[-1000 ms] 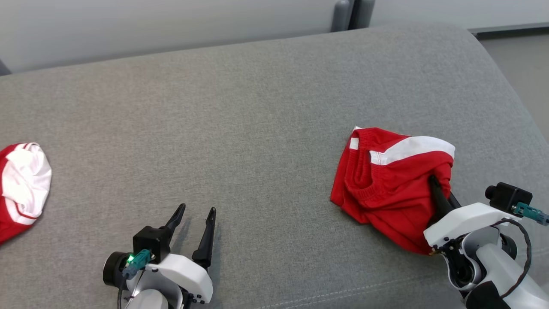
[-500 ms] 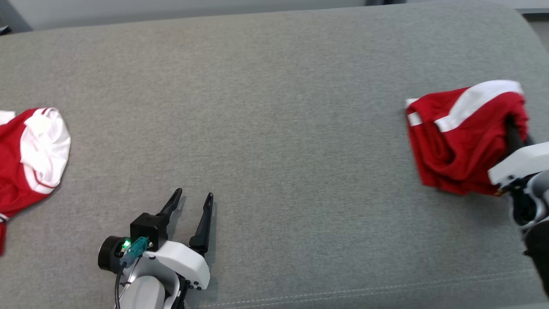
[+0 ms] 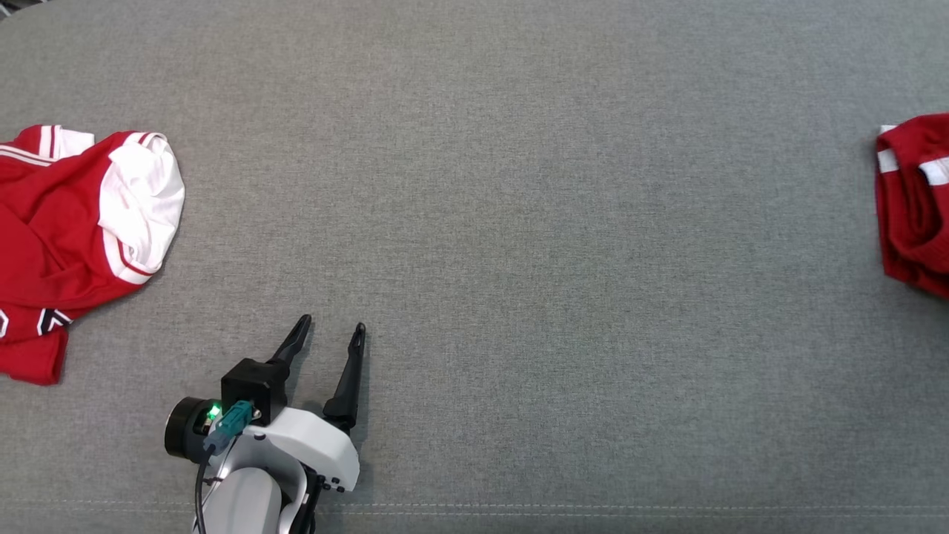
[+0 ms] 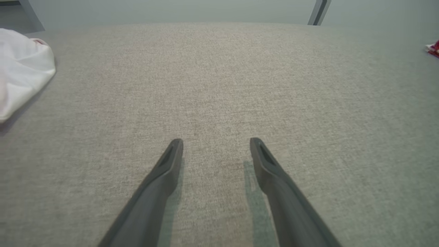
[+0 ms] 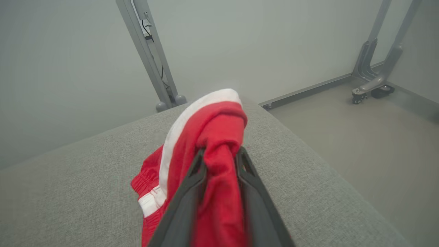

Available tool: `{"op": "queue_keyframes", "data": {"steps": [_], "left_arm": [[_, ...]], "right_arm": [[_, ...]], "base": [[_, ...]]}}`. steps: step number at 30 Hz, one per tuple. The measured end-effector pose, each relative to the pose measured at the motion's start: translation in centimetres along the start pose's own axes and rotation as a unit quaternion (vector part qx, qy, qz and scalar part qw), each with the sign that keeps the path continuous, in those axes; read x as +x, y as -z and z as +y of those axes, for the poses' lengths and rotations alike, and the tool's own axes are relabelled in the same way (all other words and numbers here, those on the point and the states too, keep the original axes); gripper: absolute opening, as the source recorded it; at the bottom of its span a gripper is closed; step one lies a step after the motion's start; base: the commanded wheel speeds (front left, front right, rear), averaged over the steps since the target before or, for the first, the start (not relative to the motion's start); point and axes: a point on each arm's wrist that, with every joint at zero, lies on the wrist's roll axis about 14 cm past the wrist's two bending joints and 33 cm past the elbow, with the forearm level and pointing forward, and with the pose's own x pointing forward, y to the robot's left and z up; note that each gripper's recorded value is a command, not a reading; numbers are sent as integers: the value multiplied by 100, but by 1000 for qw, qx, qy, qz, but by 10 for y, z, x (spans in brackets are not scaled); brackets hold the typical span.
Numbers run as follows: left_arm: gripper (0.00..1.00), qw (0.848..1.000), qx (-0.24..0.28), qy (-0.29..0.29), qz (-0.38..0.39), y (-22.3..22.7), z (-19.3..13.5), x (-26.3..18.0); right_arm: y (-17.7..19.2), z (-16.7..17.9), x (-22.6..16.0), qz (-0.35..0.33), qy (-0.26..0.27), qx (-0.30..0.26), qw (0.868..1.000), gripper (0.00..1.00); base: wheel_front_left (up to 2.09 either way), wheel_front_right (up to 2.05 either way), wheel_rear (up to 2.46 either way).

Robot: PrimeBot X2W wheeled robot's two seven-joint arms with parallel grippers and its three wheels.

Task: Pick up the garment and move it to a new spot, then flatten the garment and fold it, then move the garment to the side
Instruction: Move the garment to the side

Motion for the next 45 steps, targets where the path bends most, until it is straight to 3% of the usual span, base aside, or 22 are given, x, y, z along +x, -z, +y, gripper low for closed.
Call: {"op": "queue_keyframes", "data": {"steps": [4, 9, 17, 26, 33, 45], "left_arm": [[100, 1000, -1, -5, 0, 0, 3, -2], [100, 1000, -1, -2, -3, -3, 2, -2], [100, 1000, -4, -4, -25, -18, 0, -4], [100, 997, -6, -49, -55, -37, 16, -20], [100, 993, -11, -79, -82, -51, 30, -42], [100, 986, -18, -111, -124, -70, 45, -74]], "right_arm": [[-16, -22, 2, -20, 27, -7, 999, 100], [-39, -21, 1, -62, 24, -22, 998, 100], [-27, 43, -22, -92, -48, -41, 994, 100], [-9, 110, -69, -105, -135, -21, 985, 100], [-5, 133, -104, -116, -182, -30, 976, 100], [15, 143, -151, -110, -210, -25, 971, 100]], "base": [[0, 0, 0], [0, 0, 0], [0, 0, 0], [0, 0, 0], [0, 0, 0], [0, 0, 0]]}}
